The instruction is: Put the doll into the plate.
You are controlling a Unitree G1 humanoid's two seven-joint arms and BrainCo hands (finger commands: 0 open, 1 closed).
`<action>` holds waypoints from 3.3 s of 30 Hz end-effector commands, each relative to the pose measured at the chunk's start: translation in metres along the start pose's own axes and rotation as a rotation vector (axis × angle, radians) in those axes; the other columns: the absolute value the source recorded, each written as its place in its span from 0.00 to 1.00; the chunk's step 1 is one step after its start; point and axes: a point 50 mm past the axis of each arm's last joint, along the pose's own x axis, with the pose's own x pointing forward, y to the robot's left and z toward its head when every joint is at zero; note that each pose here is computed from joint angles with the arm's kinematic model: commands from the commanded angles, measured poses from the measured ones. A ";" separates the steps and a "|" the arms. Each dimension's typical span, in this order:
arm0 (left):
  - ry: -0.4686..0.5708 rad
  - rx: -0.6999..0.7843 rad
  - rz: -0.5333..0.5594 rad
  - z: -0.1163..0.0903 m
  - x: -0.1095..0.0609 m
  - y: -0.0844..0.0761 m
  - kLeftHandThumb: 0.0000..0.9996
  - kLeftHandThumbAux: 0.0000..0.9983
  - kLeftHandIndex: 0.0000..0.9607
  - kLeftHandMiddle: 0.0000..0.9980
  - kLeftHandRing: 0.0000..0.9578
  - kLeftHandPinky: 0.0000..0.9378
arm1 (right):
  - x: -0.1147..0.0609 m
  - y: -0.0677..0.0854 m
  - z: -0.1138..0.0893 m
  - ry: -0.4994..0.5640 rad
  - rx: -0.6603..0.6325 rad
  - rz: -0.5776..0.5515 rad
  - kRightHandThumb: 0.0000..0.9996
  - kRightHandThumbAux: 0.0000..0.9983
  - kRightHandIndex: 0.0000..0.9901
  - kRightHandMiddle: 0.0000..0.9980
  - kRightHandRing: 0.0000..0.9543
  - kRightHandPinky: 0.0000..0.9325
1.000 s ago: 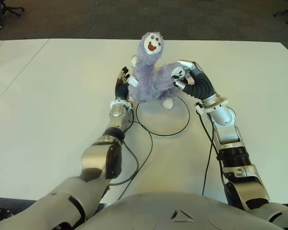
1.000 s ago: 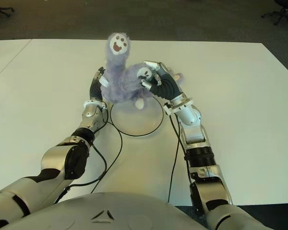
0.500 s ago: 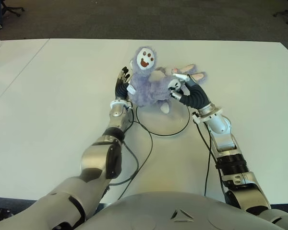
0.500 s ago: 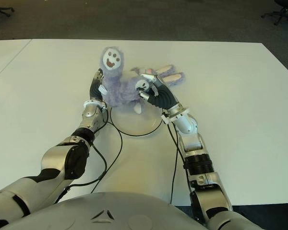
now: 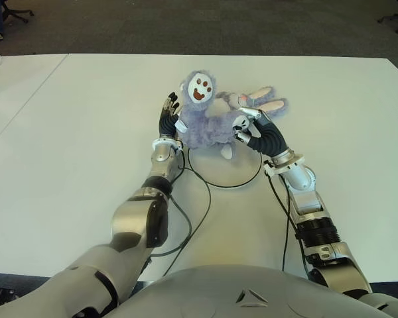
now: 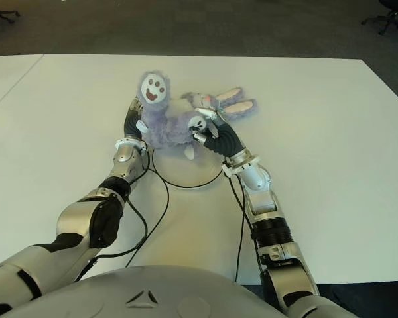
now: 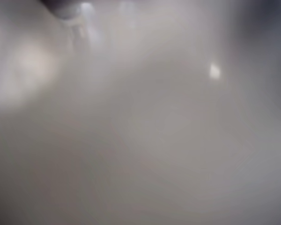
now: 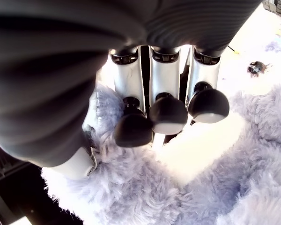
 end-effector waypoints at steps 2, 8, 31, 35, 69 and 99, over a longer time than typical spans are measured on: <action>0.474 -0.028 0.097 -0.100 -0.070 0.020 0.00 0.58 0.00 0.01 0.00 0.00 | 0.007 -0.022 -0.001 -0.018 0.056 -0.135 0.70 0.73 0.44 0.82 0.88 0.88; 0.481 -0.032 0.098 -0.100 -0.070 0.020 0.00 0.58 0.00 0.01 0.00 0.00 | 0.003 -0.027 0.019 -0.110 0.194 -0.311 0.70 0.72 0.44 0.83 0.89 0.91; 0.479 -0.027 0.102 -0.102 -0.074 0.026 0.00 0.59 0.01 0.01 0.00 0.00 | -0.076 0.032 0.006 -0.276 0.277 -0.519 0.75 0.71 0.45 0.82 0.87 0.91; 0.484 -0.008 0.100 -0.102 -0.073 0.026 0.00 0.60 0.01 0.02 0.00 0.00 | -0.083 0.044 0.000 -0.265 0.251 -0.578 0.75 0.71 0.44 0.83 0.88 0.92; 0.479 -0.030 0.109 -0.102 -0.074 0.026 0.00 0.59 0.00 0.02 0.00 0.00 | -0.102 0.055 -0.013 0.208 0.315 0.123 0.69 0.73 0.43 0.70 0.76 0.79; 0.497 -0.035 0.117 -0.103 -0.074 0.028 0.00 0.62 0.00 0.01 0.00 0.00 | -0.090 0.044 -0.025 0.327 0.121 0.600 0.00 0.38 0.00 0.00 0.00 0.00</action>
